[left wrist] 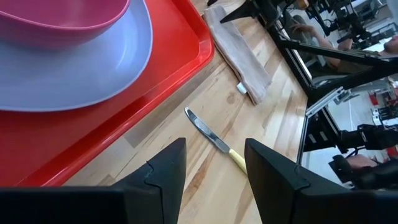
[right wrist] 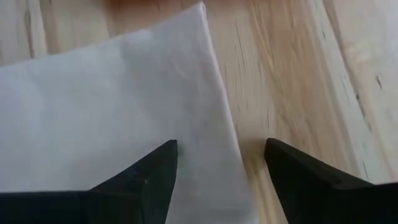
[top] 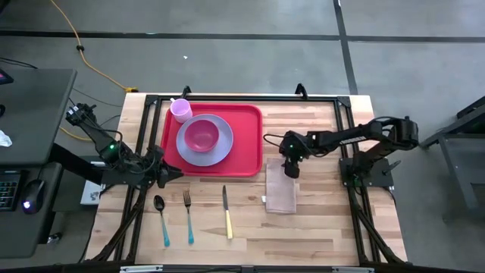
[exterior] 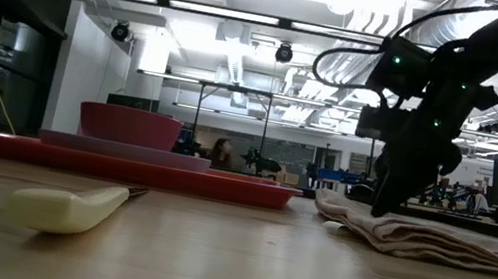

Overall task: Set up tray
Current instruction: Put the brown napkin on the right side of the violet plate on the red tray

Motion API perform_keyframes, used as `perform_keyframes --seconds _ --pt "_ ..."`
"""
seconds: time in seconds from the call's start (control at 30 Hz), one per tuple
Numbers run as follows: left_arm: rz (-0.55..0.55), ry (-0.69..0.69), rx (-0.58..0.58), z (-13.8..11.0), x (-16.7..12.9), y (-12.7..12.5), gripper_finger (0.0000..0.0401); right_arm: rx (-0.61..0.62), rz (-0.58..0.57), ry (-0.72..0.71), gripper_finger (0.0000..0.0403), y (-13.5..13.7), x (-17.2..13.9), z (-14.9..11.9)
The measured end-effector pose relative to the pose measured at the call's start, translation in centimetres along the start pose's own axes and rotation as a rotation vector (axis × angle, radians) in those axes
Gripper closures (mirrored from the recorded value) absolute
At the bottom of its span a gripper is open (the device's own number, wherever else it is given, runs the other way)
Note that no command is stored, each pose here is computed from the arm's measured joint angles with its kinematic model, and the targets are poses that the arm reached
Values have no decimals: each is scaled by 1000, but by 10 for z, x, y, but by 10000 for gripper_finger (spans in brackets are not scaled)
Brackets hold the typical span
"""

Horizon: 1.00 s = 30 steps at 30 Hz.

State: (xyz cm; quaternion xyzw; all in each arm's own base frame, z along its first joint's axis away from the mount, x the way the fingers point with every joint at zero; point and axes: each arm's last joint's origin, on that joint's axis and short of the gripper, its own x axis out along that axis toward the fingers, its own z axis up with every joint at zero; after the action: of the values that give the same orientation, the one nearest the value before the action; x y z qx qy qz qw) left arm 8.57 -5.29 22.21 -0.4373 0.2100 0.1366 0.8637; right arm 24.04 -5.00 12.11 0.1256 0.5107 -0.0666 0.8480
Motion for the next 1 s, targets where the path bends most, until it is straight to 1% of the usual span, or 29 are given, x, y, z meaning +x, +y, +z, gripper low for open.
perform_keyframes --seconds 0.17,0.3,0.4,0.5,0.77,0.83,1.0 --pt "0 2 -8 0 0 0 208 2 18 32 182 -2 9 -2" --pt "0 2 -7 0 0 0 208 1 25 33 206 -2 10 -3" --pt "2 2 -6 0 0 0 208 -5 33 35 241 -2 10 -3" --pt "3 2 -5 0 0 0 208 -13 50 38 284 -1 11 -3" --pt "12 4 -5 0 0 1 208 -8 121 54 390 1 11 -5" --pt "14 4 -3 0 0 2 208 -8 128 57 398 1 11 -5" --pt "14 4 -4 0 0 2 208 -8 131 58 401 1 11 -6"
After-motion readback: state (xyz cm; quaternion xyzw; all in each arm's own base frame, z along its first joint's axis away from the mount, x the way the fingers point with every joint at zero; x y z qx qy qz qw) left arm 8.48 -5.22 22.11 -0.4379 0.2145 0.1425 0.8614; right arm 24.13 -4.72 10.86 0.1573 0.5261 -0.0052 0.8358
